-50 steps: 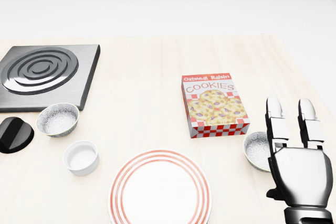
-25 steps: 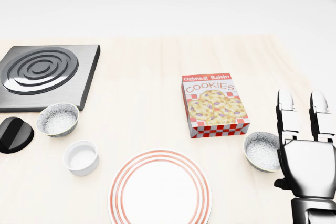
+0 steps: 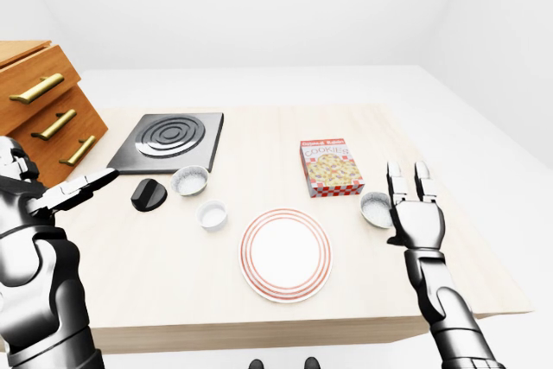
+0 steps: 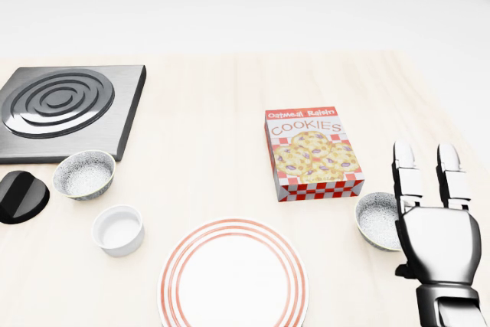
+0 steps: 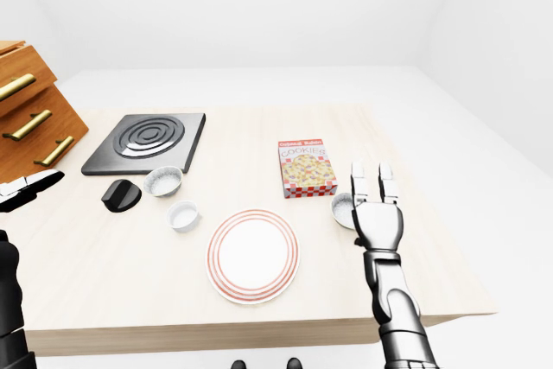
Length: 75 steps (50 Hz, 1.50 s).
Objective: Pick the akita bowl next to the plate and place it on the plate.
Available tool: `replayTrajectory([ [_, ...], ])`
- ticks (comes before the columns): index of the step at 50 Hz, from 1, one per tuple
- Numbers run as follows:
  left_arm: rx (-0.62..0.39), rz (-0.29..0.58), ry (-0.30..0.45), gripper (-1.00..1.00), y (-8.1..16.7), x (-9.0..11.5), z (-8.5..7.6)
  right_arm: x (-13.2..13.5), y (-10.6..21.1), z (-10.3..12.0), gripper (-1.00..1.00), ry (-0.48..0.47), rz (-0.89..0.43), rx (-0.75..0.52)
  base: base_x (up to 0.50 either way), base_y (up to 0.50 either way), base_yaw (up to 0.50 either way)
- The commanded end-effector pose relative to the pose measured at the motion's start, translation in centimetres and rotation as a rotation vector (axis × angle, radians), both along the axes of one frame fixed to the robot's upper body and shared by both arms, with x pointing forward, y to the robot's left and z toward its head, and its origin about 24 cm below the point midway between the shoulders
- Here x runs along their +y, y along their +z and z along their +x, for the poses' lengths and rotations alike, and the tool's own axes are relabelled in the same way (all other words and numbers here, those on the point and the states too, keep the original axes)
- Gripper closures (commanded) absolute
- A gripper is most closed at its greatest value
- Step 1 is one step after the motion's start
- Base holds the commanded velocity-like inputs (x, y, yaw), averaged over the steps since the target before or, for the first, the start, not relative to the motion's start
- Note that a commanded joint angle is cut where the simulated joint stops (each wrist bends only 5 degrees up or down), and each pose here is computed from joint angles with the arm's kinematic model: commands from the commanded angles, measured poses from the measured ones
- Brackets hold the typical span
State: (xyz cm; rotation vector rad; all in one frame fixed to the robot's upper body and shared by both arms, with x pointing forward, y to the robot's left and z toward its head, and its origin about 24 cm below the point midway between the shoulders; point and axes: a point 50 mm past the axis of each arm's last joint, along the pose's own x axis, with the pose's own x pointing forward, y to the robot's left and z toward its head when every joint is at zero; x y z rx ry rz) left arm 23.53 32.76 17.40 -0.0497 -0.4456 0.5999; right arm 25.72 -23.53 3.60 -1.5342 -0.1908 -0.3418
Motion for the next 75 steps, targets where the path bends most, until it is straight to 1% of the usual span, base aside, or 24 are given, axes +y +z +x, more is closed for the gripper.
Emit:
replayTrajectory([
  [1,-0.003,-0.002,0.0,-1.0,0.0,0.0,0.0,0.0,-1.8,0.6,-1.0,0.011,-0.013,0.092,0.0,0.0,0.0],
  [15,-0.001,-0.004,-0.003,-1.0,-0.1,-0.1,0.0,-0.2,-2.7,1.9,-1.0,0.014,-0.03,0.162,0.0,0.0,0.0],
  [20,-0.001,-0.01,-0.003,-1.0,-0.1,-0.1,0.0,-0.4,-2.8,2.6,-1.0,0.022,-0.064,0.189,0.0,0.0,0.0],
  [27,0.0,-0.013,-0.004,-1.0,-0.2,-0.1,0.0,-0.4,-2.7,2.7,-1.0,0.021,-0.06,0.184,0.0,0.0,0.0],
  [28,0.0,-0.015,-0.006,-1.0,-0.2,-0.1,0.0,-0.8,-2.8,3.2,-1.0,0.006,-0.052,0.2,0.0,0.0,0.0],
  [33,0.0,-0.015,-0.006,-1.0,-0.2,-0.1,0.0,-0.8,-2.8,3.3,-1.0,0.006,-0.051,0.205,0.0,0.0,0.0],
  [35,0.006,-0.018,-0.007,-1.0,-0.4,-0.1,0.1,-1.0,-3.3,3.6,-1.0,-0.005,-0.044,0.243,0.0,0.0,0.0],
  [41,0.009,-0.019,-0.009,-1.0,-0.5,-0.1,0.1,-1.1,-3.6,3.6,-1.0,-0.008,-0.034,0.258,0.0,0.0,0.0],
  [42,0.008,-0.019,-0.01,-1.0,-0.4,-0.2,0.1,-1.2,-3.9,3.6,-1.0,-0.015,-0.027,0.275,0.0,0.0,0.0],
  [43,0.007,-0.018,-0.011,-1.0,-0.4,-0.2,0.1,-1.3,-4.0,3.7,-0.8,-0.022,-0.018,0.284,0.0,0.0,0.0],
  [44,0.008,-0.018,-0.011,-1.0,-0.4,-0.2,0.1,-1.4,-4.1,3.7,-0.5,-0.035,0.003,0.289,0.0,0.0,0.0],
  [47,0.008,-0.018,-0.011,-1.0,-0.4,-0.2,0.1,-1.4,-4.2,3.7,-0.5,-0.035,0.005,0.291,0.0,0.0,0.0],
  [48,0.009,-0.019,-0.012,-1.0,-0.5,-0.2,0.1,-2.0,-4.6,3.9,0.43,-0.07,0.035,0.324,0.0,0.0,0.0],
  [52,0.009,-0.02,-0.013,-1.0,-0.5,-0.2,0.1,-2.1,-4.7,3.9,0.43,-0.072,0.037,0.337,0.0,0.0,0.0],
  [53,0.011,-0.019,-0.015,-1.0,-0.5,-0.3,0.2,-2.2,-4.9,3.8,1.0,-0.087,0.062,0.341,0.01,0.0,0.0],
  [59,0.01,-0.019,-0.017,-1.0,-0.5,-0.3,0.2,-2.3,-4.7,3.8,1.0,-0.09,0.081,0.327,0.0,0.0,0.0],
  [63,0.008,-0.017,-0.021,-1.0,-0.5,-0.4,0.2,-2.2,-3.8,3.7,1.0,-0.08,0.097,0.259,0.0,0.0,0.0],
  [67,0.007,-0.016,-0.021,-1.0,-0.5,-0.4,0.2,-2.2,-3.7,3.6,1.0,-0.079,0.097,0.254,0.0,0.0,0.0],
  [68,0.006,-0.015,-0.023,-1.0,-0.4,-0.5,0.2,-2.1,-3.0,3.7,1.0,-0.061,0.075,0.218,0.0,0.0,0.0],
  [71,0.01,-0.015,-0.023,-1.0,-0.5,-0.5,0.3,-1.9,-2.2,3.6,1.0,-0.046,0.061,0.172,0.0,0.0,0.0],
  [74,0.01,-0.015,-0.023,-1.0,-0.5,-0.5,0.3,-1.9,-2.1,3.5,1.0,-0.047,0.061,0.169,0.0,0.0,0.0],
  [75,0.009,-0.015,-0.024,-1.0,-0.5,-0.5,0.2,-1.5,-0.6,3.4,1.0,-0.017,0.035,0.091,0.0,0.0,0.0],
])
